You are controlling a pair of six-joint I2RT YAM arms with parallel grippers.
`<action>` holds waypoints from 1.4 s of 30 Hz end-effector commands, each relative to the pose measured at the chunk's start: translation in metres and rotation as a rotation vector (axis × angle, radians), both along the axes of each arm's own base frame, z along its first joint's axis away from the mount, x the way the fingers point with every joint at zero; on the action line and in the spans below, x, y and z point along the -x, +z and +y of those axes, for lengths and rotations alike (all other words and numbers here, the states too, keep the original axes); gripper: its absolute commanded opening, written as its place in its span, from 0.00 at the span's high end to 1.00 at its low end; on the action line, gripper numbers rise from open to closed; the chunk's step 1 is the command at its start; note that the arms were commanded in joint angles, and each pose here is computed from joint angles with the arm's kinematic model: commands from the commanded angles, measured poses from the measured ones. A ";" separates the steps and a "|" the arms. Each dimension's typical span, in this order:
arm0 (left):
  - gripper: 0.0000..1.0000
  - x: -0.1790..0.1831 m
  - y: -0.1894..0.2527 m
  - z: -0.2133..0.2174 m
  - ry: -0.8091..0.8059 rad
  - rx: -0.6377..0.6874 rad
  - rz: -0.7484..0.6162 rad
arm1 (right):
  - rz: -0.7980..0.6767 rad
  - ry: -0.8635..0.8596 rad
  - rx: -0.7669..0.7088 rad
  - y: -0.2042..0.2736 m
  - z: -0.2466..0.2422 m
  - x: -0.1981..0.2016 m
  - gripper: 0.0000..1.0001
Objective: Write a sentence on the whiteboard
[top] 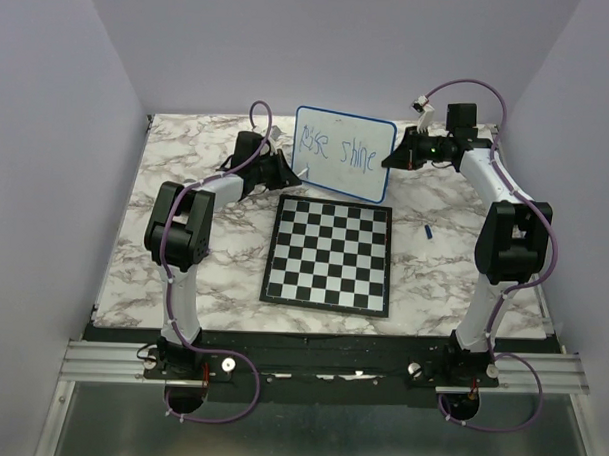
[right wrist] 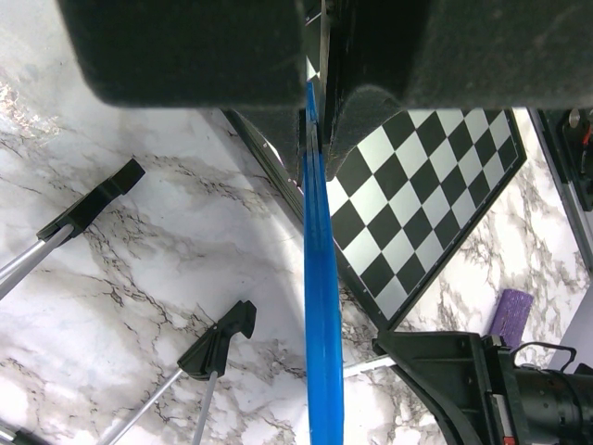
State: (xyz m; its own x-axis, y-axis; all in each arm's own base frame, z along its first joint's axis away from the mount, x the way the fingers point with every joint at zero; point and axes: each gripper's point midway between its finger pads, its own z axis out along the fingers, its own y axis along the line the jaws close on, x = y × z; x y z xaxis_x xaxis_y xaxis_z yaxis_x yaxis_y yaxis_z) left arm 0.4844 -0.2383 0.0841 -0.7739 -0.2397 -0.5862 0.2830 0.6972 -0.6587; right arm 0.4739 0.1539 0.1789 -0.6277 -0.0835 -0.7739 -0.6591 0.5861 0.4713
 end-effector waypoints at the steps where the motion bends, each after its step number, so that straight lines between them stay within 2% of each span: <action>1: 1.00 -0.003 0.002 -0.002 0.000 0.000 -0.002 | -0.036 0.029 -0.020 0.004 0.003 -0.001 1.00; 27: 1.00 0.021 -0.018 -0.010 -0.093 0.004 0.069 | -0.034 0.028 -0.022 0.004 0.002 -0.001 1.00; 42: 1.00 0.018 -0.023 0.008 -0.035 -0.053 0.088 | -0.038 0.030 -0.024 0.007 0.003 0.000 1.00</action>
